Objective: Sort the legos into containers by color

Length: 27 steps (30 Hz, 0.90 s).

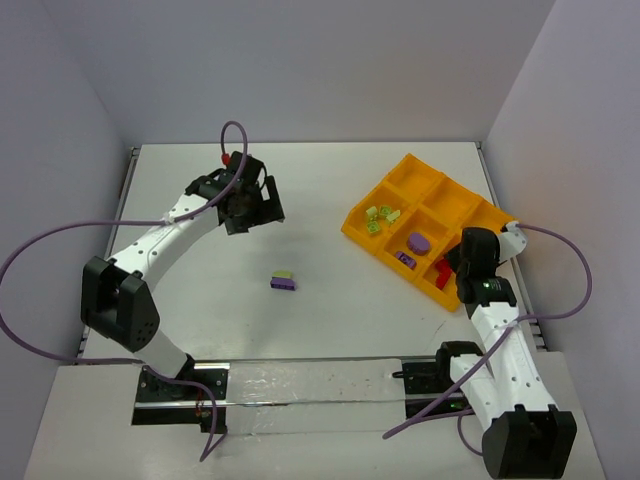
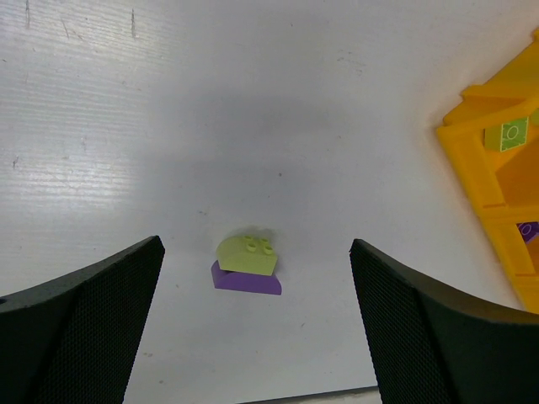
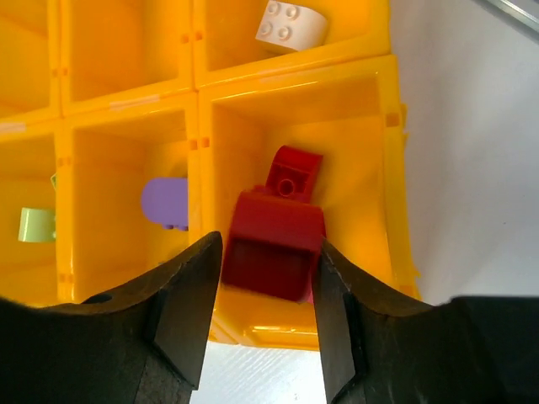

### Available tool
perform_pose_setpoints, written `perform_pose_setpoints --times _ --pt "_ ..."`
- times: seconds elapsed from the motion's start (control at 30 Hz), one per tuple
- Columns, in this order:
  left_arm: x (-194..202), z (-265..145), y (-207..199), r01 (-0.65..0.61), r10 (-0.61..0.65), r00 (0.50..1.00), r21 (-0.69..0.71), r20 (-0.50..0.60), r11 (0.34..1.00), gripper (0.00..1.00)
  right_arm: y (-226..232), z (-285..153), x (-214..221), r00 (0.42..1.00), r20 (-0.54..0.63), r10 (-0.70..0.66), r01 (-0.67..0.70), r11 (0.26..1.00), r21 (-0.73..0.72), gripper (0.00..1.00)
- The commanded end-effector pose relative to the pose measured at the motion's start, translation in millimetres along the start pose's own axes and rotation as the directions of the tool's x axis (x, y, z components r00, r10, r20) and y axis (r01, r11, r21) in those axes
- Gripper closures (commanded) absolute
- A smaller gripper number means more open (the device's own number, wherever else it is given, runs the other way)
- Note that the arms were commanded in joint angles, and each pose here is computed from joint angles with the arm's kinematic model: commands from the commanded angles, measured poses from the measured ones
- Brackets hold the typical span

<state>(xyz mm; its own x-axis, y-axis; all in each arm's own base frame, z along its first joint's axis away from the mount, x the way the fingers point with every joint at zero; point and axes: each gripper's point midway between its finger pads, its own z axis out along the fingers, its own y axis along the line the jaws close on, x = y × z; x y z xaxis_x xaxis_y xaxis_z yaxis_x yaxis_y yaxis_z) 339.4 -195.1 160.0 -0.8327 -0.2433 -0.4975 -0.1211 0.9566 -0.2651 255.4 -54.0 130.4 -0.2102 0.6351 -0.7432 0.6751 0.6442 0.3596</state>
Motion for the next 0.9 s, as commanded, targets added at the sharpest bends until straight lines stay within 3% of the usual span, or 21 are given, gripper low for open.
perform_pose_setpoints --times 0.0,0.07,0.2,0.3,0.43,0.53,0.67,0.73,0.87 --pt "-13 -15 -3 -0.001 0.0 0.999 0.011 0.054 1.0 0.01 5 3 -18 0.998 0.059 0.002 -0.002 1.0 0.001 0.26" --pt "-15 -17 -2 0.001 -0.001 0.998 -0.002 0.057 1.0 0.01 9 3 -21 0.998 0.061 -0.009 0.01 1.0 -0.012 0.2" --pt "-18 -21 2 0.008 -0.007 0.998 -0.014 0.068 1.0 0.01 14 -1 -29 0.996 0.085 -0.035 0.038 0.999 -0.039 0.19" --pt "-22 -23 7 0.037 -0.036 0.996 -0.01 0.076 0.999 0.01 43 -12 -36 0.992 0.097 -0.083 0.099 0.98 -0.173 0.21" --pt "-31 -22 25 0.103 -0.1 0.992 -0.032 0.083 0.994 0.01 117 -48 -18 0.964 0.095 -0.248 0.265 0.879 -0.396 0.21" --pt "-38 -24 43 0.163 -0.154 0.982 -0.076 0.109 0.984 0.01 179 -88 29 0.903 0.11 -0.415 0.396 0.709 -0.584 0.2" --pt "-42 -32 60 0.217 -0.205 0.97 -0.088 0.128 0.972 0.01 237 -156 114 0.76 0.194 -0.62 0.48 0.334 -0.811 0.2" --pt "-47 -38 72 0.239 -0.223 0.963 -0.1 0.149 0.966 0.01 253 -178 142 0.711 0.2 -0.674 0.45 0.218 -0.866 0.19" --pt "-50 -47 95 0.257 -0.232 0.958 -0.15 0.168 0.955 0.01 263 -195 216 0.576 0.172 -0.799 0.381 0.077 -0.921 0.21"
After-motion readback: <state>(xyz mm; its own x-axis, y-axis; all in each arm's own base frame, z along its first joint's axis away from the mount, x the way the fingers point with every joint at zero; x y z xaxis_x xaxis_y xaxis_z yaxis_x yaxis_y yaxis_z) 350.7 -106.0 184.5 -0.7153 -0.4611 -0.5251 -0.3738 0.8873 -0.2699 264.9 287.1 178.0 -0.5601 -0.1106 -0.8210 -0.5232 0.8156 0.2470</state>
